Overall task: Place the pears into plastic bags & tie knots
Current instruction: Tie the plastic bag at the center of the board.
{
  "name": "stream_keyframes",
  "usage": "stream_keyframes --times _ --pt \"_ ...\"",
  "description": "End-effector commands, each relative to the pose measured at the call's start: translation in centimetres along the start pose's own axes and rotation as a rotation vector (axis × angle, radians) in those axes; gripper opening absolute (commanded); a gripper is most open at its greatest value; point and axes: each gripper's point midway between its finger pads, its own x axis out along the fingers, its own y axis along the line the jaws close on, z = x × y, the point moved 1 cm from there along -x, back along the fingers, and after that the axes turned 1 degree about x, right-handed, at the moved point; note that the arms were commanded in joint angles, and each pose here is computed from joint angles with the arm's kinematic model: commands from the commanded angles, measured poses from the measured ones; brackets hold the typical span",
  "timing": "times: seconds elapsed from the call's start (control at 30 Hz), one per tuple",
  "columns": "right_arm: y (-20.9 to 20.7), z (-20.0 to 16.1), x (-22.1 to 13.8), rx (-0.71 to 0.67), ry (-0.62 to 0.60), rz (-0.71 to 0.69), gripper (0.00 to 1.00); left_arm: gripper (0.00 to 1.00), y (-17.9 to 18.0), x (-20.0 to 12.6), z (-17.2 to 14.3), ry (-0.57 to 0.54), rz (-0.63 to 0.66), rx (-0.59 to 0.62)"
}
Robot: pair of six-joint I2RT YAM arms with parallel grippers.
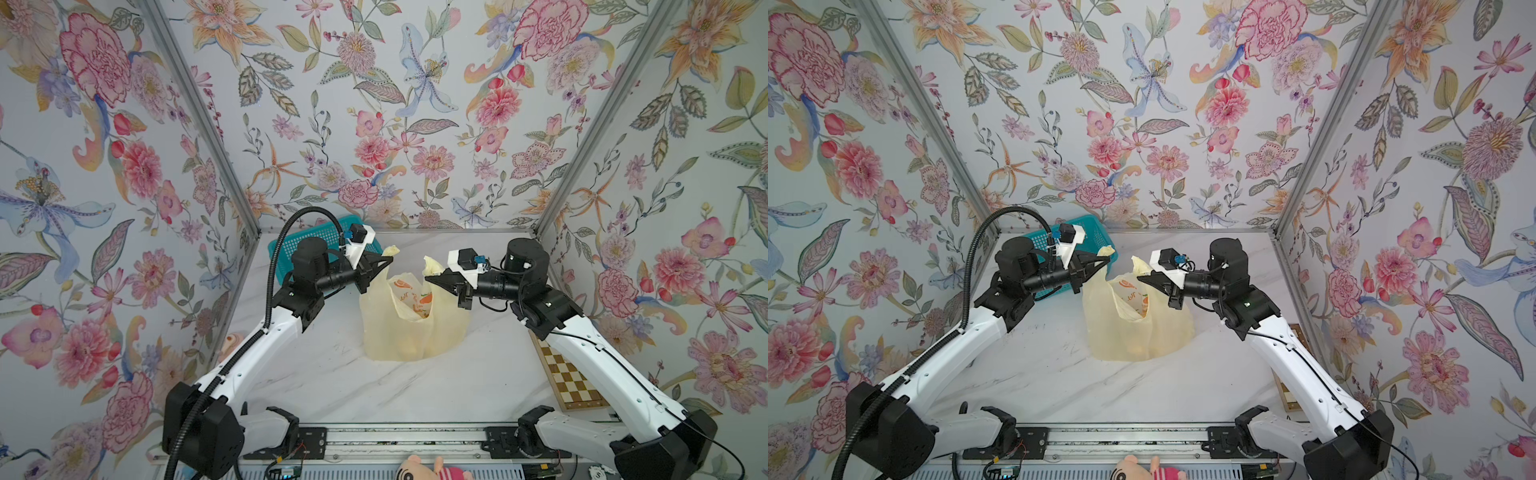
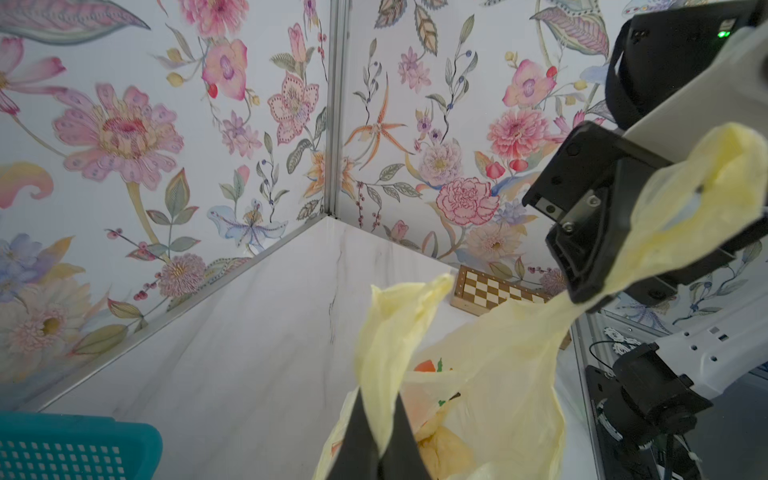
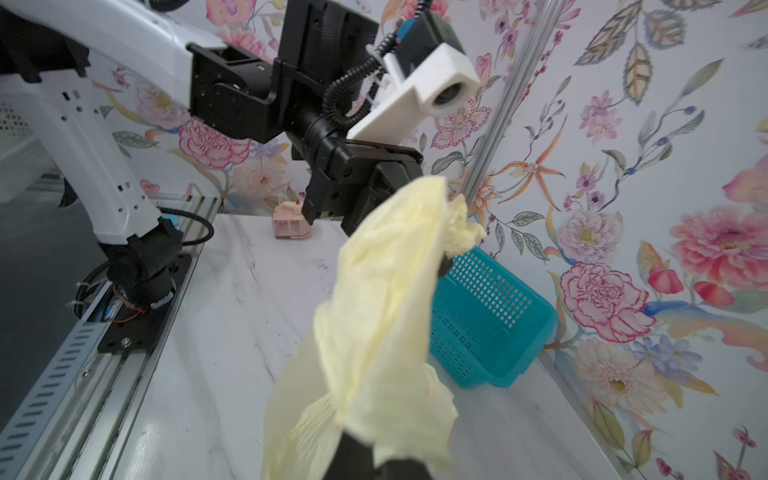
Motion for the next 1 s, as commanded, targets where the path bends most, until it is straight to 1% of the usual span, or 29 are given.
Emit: stream_keyframes --times 0.0,0.07,0.1,0.13,0.2,0.23,0.33,0.37,0.5,0.6,0.7,0.8,0.93,0.97 --pt "1.8 -3.1 1.6 -0.027 0.134 0.095 0.00 0.01 -1.9 0.5 -0.5 0.045 -0.110 -0.003" --pt "2.1 -3.3 2.5 -0.027 0.146 0.116 0.00 0.06 -2.3 0.8 -0.8 0.060 -0.133 -0.004" --pt "2.1 -3.4 2.9 -0.026 0.150 0.122 0.00 0.11 -2.4 0.9 -1.1 0.076 -0.137 -0.003" --pt "2.1 -3.6 3.1 -0.021 0.157 0.124 0.00 0.17 -2.4 1.0 -1.3 0.090 -0.139 0.002" --pt "1.8 -3.9 3.6 -0.017 0.170 0.120 0.00 0.36 -2.6 1.0 -1.9 0.127 -0.142 0.019" --pt "1.6 -3.9 3.7 -0.015 0.173 0.117 0.00 0.42 -2.6 0.9 -2.2 0.139 -0.137 0.024" --pt "1.2 -4.0 4.0 -0.011 0.179 0.114 0.00 0.54 -2.3 0.1 -2.7 0.167 -0.088 0.070" --pt "1.1 -3.9 4.1 -0.013 0.178 0.116 0.00 0.57 -2.2 0.0 -2.9 0.174 -0.073 0.084" --pt "0.6 -3.7 4.4 -0.014 0.182 0.111 0.00 0.62 -1.8 -0.1 -4.3 0.224 -0.058 0.106" --pt "0.0 -3.7 4.3 -0.024 0.202 0.080 0.00 0.65 -1.5 0.1 -4.6 0.229 -0.054 0.111" --pt "-0.7 -3.6 4.2 -0.043 0.223 0.056 0.00 0.69 -1.7 0.3 -4.0 0.209 -0.070 0.124" --pt "-1.7 -4.2 4.1 -0.061 0.265 0.018 0.00 0.71 -1.7 0.4 -2.9 0.176 -0.070 0.158" --pt "-2.7 -4.8 4.2 -0.073 0.307 -0.007 0.00 0.76 -1.3 0.2 -1.2 0.147 -0.026 0.221" --pt "-2.8 -5.0 4.2 -0.077 0.318 -0.009 0.00 0.79 -1.1 0.2 -0.8 0.140 -0.011 0.236"
